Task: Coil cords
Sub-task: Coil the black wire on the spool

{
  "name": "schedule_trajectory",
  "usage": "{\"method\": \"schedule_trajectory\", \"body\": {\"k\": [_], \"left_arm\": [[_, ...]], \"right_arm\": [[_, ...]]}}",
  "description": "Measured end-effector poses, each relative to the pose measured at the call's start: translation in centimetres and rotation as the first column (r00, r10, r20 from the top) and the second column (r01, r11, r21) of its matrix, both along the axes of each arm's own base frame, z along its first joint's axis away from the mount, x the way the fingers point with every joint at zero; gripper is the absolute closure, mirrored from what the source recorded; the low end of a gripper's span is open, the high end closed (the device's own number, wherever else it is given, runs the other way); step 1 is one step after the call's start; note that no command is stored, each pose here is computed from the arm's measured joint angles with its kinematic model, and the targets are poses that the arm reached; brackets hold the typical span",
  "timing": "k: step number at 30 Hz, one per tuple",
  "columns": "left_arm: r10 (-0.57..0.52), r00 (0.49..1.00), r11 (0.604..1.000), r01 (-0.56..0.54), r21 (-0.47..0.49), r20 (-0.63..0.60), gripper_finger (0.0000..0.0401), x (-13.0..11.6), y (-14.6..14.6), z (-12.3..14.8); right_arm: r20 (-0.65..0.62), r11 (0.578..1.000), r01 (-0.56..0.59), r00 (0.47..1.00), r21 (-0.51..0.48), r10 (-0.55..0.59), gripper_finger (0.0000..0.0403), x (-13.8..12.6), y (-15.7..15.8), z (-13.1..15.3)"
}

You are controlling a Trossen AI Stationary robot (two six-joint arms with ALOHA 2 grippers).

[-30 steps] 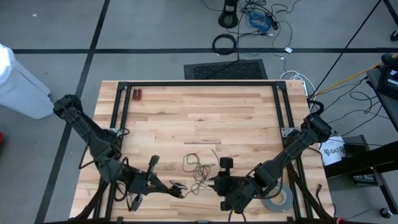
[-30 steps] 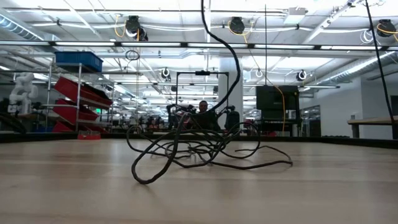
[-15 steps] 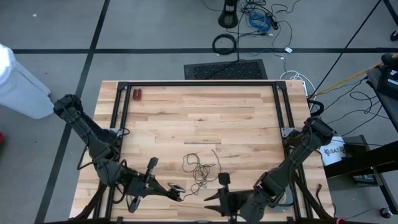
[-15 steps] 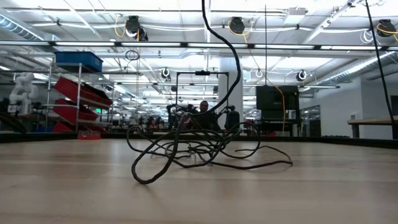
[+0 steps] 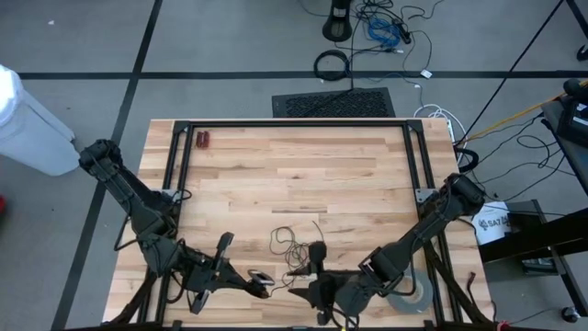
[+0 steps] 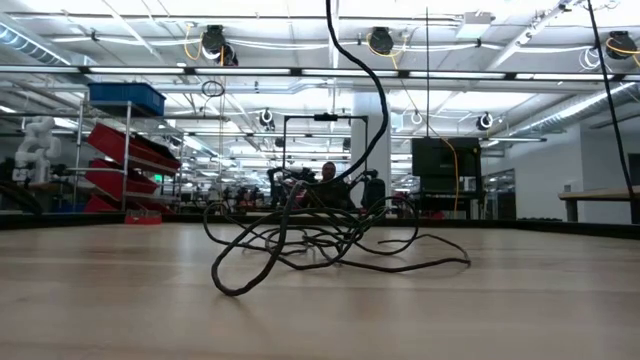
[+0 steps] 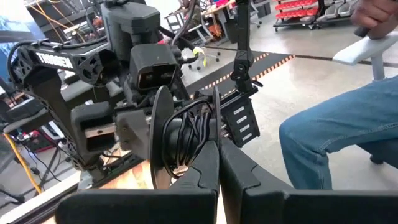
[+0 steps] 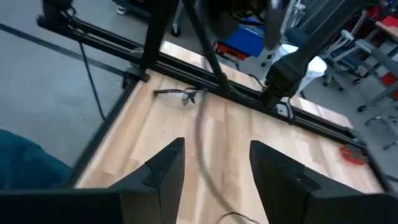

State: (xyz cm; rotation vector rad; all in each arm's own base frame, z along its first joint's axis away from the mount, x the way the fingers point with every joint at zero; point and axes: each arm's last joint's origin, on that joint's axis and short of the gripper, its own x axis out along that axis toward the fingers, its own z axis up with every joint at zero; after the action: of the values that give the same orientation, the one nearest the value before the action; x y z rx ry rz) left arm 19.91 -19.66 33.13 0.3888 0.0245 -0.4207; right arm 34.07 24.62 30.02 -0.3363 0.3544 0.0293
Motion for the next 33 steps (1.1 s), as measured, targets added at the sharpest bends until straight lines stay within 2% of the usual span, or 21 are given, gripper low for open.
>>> {"method": "schedule_trajectory", "body": {"k": [9,13,17,25,29,33], "left_arm": [[0.035,0.999,0.999,-0.034,-0.022,0.026,0.0401,-0.3,0.5,0.9],[0.034,0.999,0.999,-0.033,-0.026,0.028,0.0401,-0.4,0.6,1.0],[0.033,0.999,0.999,-0.033,-0.021,0.024,0.0401,-0.5,0.6,1.0],[0.035,0.999,0.998,-0.035,-0.047,0.009,0.0401,-0.5,0.6,1.0],[0.035,0.999,0.998,-0.035,-0.051,0.008,0.0401,-0.5,0.6,1.0],[0.033,0.999,0.998,-0.032,-0.051,0.008,0.0401,-0.5,0.6,1.0]], "right_arm": [[-0.067,0.998,-0.011,0.998,-0.069,0.006,0.0251,0.8,-1.6,-0.6],[-0.108,0.992,-0.124,0.986,0.0,0.123,0.0252,1.3,-2.0,-0.7],[-0.136,0.969,-0.23,0.961,0.091,0.24,0.0252,1.7,-2.4,-0.6],[-0.104,0.969,-0.217,0.968,0.115,0.229,0.0256,1.9,-4.0,0.7],[-0.119,0.969,-0.22,0.965,0.112,0.233,0.0278,1.9,-4.2,0.6],[-0.133,0.964,-0.235,0.959,0.128,0.252,0.0329,2.0,-4.3,0.5]]}}
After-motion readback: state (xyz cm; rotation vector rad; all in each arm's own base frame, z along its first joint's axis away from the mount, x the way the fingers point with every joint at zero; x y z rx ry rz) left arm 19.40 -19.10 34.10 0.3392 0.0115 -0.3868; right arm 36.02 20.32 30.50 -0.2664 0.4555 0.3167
